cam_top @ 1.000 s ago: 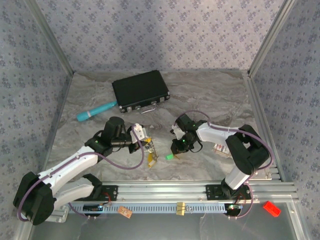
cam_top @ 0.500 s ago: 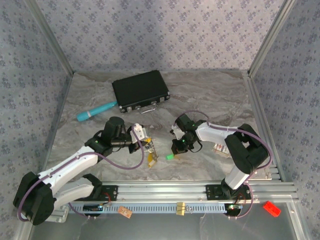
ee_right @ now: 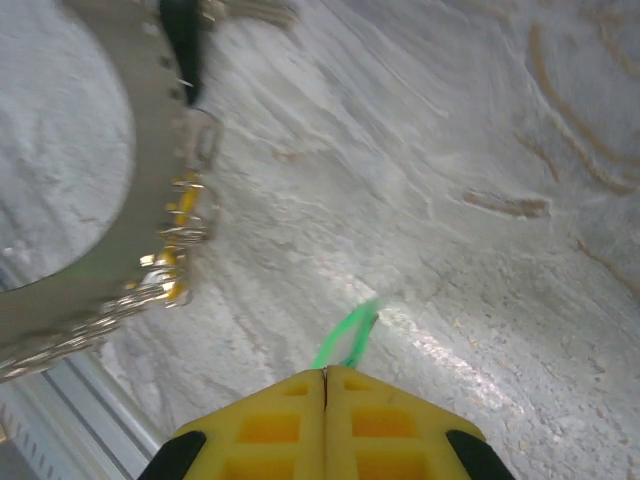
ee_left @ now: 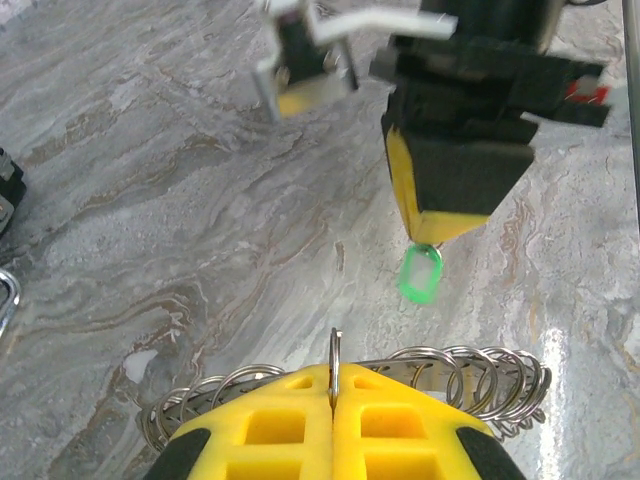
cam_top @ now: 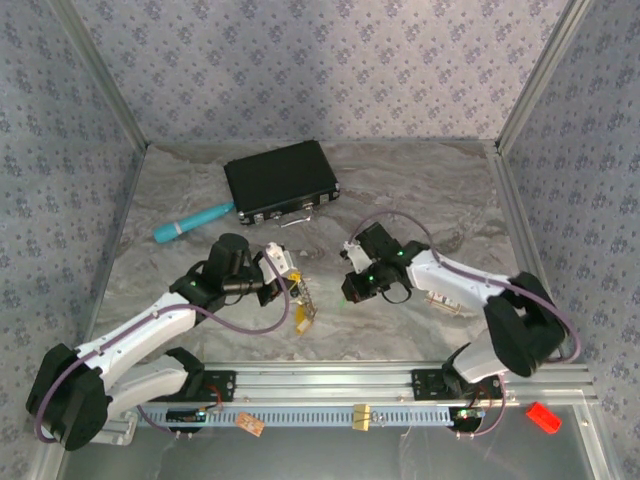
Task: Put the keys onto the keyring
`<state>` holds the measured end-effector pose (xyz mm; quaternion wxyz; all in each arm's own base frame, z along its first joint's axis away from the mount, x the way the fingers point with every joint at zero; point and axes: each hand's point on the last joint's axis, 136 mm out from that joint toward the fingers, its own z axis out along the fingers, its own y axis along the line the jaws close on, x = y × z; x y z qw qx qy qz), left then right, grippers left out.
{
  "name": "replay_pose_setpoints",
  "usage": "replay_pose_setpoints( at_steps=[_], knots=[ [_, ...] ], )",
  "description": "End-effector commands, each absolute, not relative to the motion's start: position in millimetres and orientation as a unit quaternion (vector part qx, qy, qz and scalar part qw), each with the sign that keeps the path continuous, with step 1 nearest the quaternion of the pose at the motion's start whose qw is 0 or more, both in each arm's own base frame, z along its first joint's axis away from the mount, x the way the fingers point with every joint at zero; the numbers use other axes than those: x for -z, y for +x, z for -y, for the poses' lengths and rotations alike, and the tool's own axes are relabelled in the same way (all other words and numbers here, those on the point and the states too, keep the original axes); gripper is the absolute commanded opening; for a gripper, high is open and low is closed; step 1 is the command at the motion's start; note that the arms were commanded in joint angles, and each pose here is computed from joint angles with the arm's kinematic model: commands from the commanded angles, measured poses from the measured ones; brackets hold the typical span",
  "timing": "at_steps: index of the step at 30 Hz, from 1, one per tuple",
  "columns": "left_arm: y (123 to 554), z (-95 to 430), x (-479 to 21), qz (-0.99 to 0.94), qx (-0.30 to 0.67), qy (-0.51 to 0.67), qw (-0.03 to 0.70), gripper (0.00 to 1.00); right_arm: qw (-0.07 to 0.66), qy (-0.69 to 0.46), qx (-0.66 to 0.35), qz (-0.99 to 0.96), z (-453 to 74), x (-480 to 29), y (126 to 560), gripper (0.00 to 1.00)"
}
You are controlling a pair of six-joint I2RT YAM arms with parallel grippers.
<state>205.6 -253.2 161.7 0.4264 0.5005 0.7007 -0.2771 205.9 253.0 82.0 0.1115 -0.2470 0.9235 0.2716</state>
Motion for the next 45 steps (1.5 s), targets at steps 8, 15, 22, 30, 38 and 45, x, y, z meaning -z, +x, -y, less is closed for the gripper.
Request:
replay_pose_setpoints(
  at_steps=[8,15,22,30,38,45],
  knots=[
    [200,260,-192,-0.705,0.320,0.454,0.440,0.00,0.313,-0.375,-0.341,-0.803,-274,-178,196,0.00],
    [191,270,-197,-0.686,0.351,0.463,0.438,0.00,0.339,-0.448,-0.378,-0.735,-294,-205,171,0.00],
    [179,279,-200,-0.677,0.374,0.470,0.426,0.00,0.370,-0.473,-0.380,-0.704,-309,-214,166,0.00],
    [171,286,-203,-0.662,0.385,0.479,0.429,0.00,0.371,-0.478,-0.389,-0.694,-321,-214,166,0.00],
    [168,285,-203,-0.651,0.372,0.495,0.439,0.00,0.357,-0.475,-0.388,-0.705,-321,-209,167,0.00],
    [169,282,-202,-0.652,0.353,0.504,0.443,0.00,0.356,-0.458,-0.375,-0.723,-314,-209,174,0.00]
  ],
)
